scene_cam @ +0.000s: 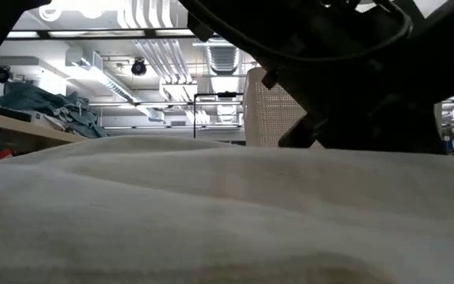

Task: Fold towel
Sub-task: Fold the white checkered towel

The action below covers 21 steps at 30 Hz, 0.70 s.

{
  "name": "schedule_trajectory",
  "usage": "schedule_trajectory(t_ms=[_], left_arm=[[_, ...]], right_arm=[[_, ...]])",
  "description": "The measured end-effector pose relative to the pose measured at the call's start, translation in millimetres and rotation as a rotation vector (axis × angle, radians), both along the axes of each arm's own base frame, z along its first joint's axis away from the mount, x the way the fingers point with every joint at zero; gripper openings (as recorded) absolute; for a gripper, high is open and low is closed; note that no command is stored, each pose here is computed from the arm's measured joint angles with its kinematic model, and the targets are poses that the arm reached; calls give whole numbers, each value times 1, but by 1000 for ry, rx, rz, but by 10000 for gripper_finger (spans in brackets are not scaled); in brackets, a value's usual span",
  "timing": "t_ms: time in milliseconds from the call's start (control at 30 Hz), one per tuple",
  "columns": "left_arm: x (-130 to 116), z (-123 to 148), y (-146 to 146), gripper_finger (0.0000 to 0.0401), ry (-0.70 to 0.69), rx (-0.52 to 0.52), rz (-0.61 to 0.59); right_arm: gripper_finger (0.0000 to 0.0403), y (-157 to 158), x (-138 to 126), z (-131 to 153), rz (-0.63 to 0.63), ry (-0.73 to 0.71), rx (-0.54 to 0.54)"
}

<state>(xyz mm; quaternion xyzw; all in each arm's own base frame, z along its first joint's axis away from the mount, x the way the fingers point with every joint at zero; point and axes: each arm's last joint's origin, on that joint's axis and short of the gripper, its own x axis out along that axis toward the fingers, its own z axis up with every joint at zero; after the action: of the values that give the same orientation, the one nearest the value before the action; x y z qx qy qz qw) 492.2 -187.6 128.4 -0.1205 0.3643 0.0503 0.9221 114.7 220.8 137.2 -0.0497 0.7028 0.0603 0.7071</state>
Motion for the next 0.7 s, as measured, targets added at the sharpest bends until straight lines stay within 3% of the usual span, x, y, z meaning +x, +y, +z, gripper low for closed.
schedule_trajectory(t_ms=[133,233,300,433,700], left_arm=[[-4,-1,7,36,72,36,7],[-3,-2,17,36,102,57,19],[-3,-2,29,36,135,92,53],[-2,-1,55,36,195,153,120],[-8,14,61,36,211,143,148]], right_arm=[[43,-5,12,-2,-26,-37,-31],[29,-20,22,7,-54,-155,-134],[23,-34,27,19,-64,-212,-206],[19,-60,29,50,-136,-271,-245],[53,-95,5,95,-464,-264,-19]])
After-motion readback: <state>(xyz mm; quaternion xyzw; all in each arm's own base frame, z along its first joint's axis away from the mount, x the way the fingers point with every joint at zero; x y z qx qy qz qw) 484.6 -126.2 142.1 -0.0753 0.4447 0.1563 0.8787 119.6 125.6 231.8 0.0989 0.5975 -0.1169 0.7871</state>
